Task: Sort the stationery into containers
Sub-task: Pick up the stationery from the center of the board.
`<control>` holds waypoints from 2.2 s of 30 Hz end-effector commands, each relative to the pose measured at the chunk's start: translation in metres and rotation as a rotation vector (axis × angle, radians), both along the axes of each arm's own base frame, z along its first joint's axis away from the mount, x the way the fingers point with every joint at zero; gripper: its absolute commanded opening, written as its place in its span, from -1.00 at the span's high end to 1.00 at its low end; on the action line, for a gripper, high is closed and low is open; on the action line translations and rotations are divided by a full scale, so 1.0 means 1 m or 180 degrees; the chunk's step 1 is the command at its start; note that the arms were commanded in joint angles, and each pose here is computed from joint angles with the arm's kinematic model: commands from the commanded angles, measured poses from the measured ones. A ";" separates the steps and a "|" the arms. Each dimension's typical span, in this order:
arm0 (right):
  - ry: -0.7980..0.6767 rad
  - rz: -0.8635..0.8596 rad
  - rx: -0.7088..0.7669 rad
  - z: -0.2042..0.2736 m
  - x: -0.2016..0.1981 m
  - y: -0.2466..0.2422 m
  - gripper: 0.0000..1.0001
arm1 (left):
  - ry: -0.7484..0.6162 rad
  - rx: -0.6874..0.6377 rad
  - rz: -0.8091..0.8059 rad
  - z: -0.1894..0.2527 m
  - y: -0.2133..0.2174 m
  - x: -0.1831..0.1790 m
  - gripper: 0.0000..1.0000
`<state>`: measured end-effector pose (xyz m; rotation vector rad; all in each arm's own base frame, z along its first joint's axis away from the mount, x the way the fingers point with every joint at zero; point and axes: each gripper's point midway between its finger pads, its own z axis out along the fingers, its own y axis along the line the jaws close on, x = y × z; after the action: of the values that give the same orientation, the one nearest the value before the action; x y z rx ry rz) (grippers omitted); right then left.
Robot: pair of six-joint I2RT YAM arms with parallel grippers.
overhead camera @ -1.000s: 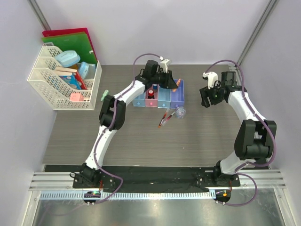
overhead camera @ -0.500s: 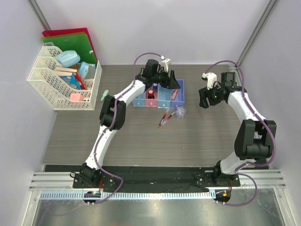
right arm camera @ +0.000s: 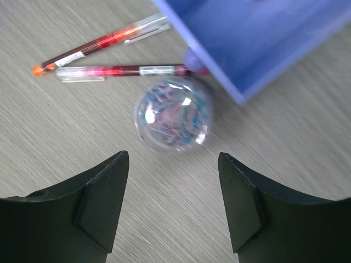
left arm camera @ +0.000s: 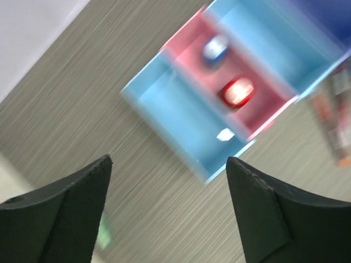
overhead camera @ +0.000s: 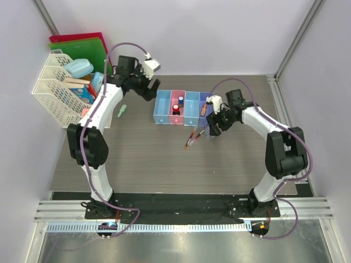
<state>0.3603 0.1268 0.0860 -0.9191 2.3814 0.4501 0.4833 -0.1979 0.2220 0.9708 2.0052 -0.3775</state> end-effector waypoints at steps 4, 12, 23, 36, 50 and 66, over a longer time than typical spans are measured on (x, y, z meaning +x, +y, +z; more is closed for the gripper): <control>-0.0041 0.0026 -0.0036 -0.005 0.024 0.028 -0.46 | 0.0724 0.0990 0.0326 -0.092 0.121 -0.024 -0.78; -0.0124 0.0078 -0.0138 -0.009 0.032 0.045 -0.48 | 0.0910 0.1405 0.0364 -0.149 0.149 -0.028 -0.86; -0.0071 0.0189 -0.0337 -0.024 0.020 0.054 0.11 | 0.0957 0.1513 0.0618 -0.167 0.184 -0.003 -0.86; -0.0162 0.0248 -0.0369 0.003 0.000 0.044 0.63 | 0.0941 0.1549 0.0668 -0.193 0.199 0.021 -0.82; -0.0908 0.0278 -0.0088 0.121 -0.003 0.042 0.63 | 0.1131 0.1499 0.0607 -0.215 0.203 0.021 0.49; -0.0905 -0.0301 0.0108 0.133 0.015 -0.021 0.63 | 0.1105 0.0137 0.0000 -0.085 0.099 -0.035 1.00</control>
<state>0.3675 0.1175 0.2074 -0.8676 2.1608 0.2680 0.4716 -0.0432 0.0519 0.9892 2.5181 -0.2996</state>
